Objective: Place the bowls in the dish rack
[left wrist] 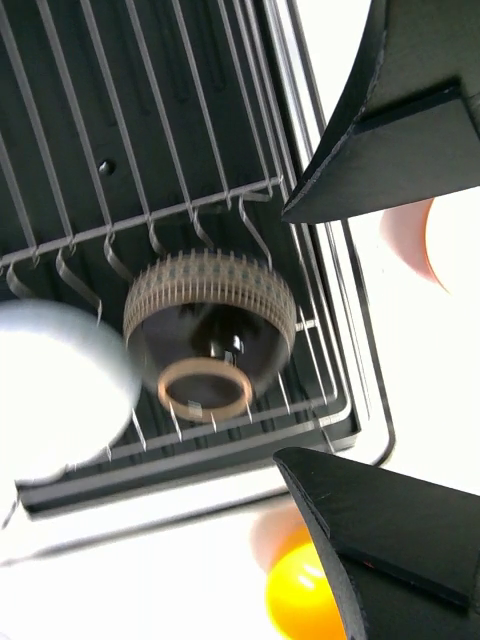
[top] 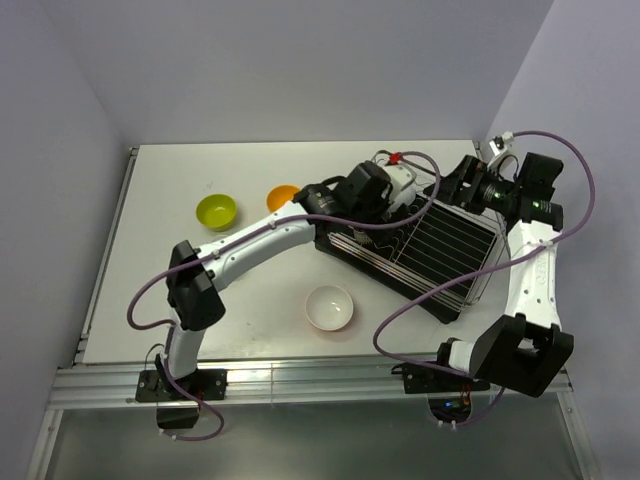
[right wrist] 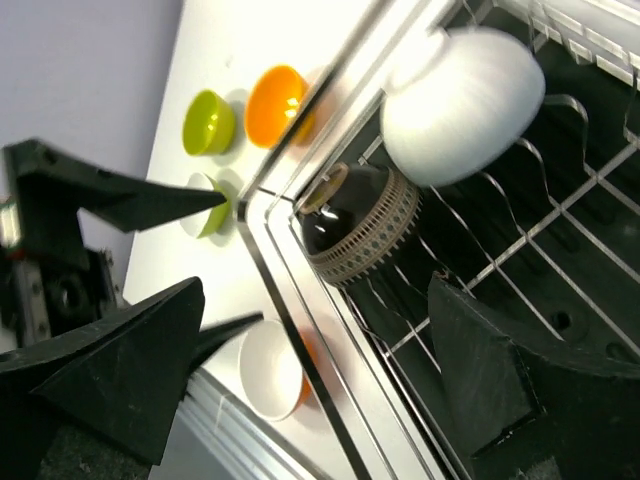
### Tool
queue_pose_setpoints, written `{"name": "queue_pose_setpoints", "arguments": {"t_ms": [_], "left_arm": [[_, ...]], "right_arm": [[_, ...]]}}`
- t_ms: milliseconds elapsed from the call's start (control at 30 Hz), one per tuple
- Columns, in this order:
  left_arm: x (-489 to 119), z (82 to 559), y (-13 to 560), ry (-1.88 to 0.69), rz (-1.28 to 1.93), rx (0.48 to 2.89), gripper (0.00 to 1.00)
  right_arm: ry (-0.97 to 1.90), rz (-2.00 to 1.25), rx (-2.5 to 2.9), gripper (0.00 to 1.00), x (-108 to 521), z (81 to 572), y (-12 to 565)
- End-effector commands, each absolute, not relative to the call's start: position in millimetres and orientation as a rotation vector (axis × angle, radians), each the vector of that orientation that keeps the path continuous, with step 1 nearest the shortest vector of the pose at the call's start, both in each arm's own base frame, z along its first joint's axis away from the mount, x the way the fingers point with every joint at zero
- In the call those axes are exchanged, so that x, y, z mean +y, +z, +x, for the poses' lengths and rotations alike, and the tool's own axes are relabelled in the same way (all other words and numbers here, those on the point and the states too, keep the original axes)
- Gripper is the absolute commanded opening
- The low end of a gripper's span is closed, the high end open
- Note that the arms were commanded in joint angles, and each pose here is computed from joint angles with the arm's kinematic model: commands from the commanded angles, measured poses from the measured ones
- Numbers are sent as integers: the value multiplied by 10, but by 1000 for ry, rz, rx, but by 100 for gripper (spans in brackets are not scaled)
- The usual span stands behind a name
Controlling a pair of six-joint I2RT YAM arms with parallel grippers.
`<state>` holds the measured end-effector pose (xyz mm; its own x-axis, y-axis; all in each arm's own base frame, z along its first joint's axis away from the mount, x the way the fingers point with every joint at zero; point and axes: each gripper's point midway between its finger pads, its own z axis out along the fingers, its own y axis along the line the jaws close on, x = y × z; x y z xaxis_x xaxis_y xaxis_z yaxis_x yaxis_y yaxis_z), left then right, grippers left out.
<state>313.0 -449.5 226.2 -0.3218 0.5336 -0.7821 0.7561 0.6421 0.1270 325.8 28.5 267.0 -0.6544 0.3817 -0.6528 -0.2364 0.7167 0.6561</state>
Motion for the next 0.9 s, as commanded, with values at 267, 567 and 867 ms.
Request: {"name": "queue_pose_setpoints", "arguments": {"t_ms": [267, 567, 867], "left_arm": [[-3666, 3452, 2932, -528, 727, 1990, 99], [-2404, 3749, 3007, -609, 549, 1994, 99], [-2282, 2903, 2369, -833, 936, 1959, 99]], "right_arm": [[840, -153, 1978, 100, 833, 3234, 3381], [656, -364, 2022, 100, 1267, 3280, 3232], [576, -507, 2046, 100, 1514, 3239, 2922]]}}
